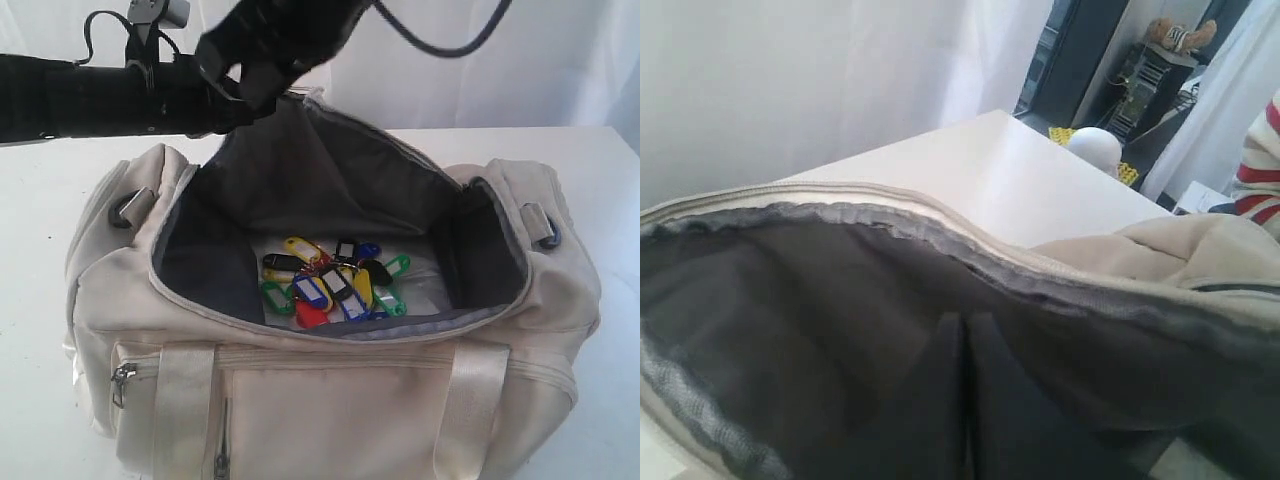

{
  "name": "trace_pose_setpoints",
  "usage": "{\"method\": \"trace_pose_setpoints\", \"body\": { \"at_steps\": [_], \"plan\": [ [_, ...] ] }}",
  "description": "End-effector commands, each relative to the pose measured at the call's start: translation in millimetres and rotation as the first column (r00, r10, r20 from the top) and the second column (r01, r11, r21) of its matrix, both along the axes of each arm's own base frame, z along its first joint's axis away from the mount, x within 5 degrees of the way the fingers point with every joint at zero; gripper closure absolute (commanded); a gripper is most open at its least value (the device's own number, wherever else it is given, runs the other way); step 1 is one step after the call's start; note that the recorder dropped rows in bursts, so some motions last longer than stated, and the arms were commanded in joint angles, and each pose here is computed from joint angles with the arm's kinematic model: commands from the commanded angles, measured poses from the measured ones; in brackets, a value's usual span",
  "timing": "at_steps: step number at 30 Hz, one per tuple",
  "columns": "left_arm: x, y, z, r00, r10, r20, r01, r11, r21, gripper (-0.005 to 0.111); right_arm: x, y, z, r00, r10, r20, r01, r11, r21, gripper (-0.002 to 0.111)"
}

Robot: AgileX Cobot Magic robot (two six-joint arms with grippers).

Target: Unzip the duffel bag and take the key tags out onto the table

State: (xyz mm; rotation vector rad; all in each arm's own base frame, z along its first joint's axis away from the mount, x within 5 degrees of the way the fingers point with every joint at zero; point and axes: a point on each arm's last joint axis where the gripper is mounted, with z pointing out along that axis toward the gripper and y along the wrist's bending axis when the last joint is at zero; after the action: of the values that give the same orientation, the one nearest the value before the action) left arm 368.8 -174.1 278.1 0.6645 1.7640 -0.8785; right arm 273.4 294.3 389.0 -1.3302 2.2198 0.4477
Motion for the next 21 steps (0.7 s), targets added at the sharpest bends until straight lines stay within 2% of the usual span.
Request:
{"method": "trace_pose_setpoints", "body": {
  "at_steps": [1, 3, 4, 6, 8, 11, 14, 16, 19, 21],
  "plan": [
    [-1.2, -0.6, 3.8, 1.0, -0.01, -0.018, 0.009, 0.999, -0.036, 0.107, 12.1, -6.0, -50.8, 1.0, -0.01, -0.021, 0.005, 0.979, -0.205, 0.108],
    [-1.7, -0.5, 1.9, 0.999, -0.013, -0.033, 0.012, 1.0, -0.019, 0.107, 35.1, -18.9, -68.9, 0.983, -0.134, 0.123, 0.166, 0.935, -0.312, 0.108],
    [-1.1, 0.2, 0.8, 0.999, 0.0, -0.05, -0.001, 1.0, -0.017, 0.107, 49.4, -28.1, -72.7, 0.952, -0.208, 0.225, 0.277, 0.899, -0.34, 0.108],
    [0.0, 1.6, -1.1, 0.997, 0.024, -0.074, -0.024, 1.0, -0.006, 0.107, 72.3, -45.7, -72.8, 0.863, -0.333, 0.38, 0.464, 0.819, -0.337, 0.108],
    [2.4, 4.3, -4.3, 0.99, 0.074, -0.12, -0.073, 0.997, 0.007, 0.107, 90.7, -64.2, -71.9, 0.769, -0.45, 0.454, 0.603, 0.746, -0.282, 0.108],
    [2.9, 7.1, -10.0, 0.981, 0.107, -0.162, -0.099, 0.993, 0.058, 0.107, 104.9, -86.8, -77.7, 0.744, -0.503, 0.44, 0.65, 0.697, -0.302, 0.108],
    [1.1, 7.3, -13.1, 0.98, 0.095, -0.174, -0.079, 0.992, 0.094, 0.107, 111.3, -105.3, -77.9, 0.72, -0.544, 0.43, 0.686, 0.653, -0.322, 0.108],
    [-3.6, 6.4, -6.8, 0.985, 0.06, -0.161, -0.046, 0.995, 0.089, 0.107, 107.0, -107.9, -66.6, 0.717, -0.554, 0.423, 0.686, 0.668, -0.289, 0.108],
    [-12.6, 8.6, 14.4, 0.993, 0.047, -0.108, -0.039, 0.996, 0.077, 0.107, 92.0, -106.0, -37.6, 0.759, -0.525, 0.386, 0.622, 0.76, -0.19, 0.108],
    [-22.0, 13.1, 32.9, 0.998, 0.041, -0.038, -0.037, 0.993, 0.108, 0.107, 75.7, -104.4, -17.1, 0.81, -0.475, 0.345, 0.544, 0.828, -0.137, 0.108]
  ]
}}
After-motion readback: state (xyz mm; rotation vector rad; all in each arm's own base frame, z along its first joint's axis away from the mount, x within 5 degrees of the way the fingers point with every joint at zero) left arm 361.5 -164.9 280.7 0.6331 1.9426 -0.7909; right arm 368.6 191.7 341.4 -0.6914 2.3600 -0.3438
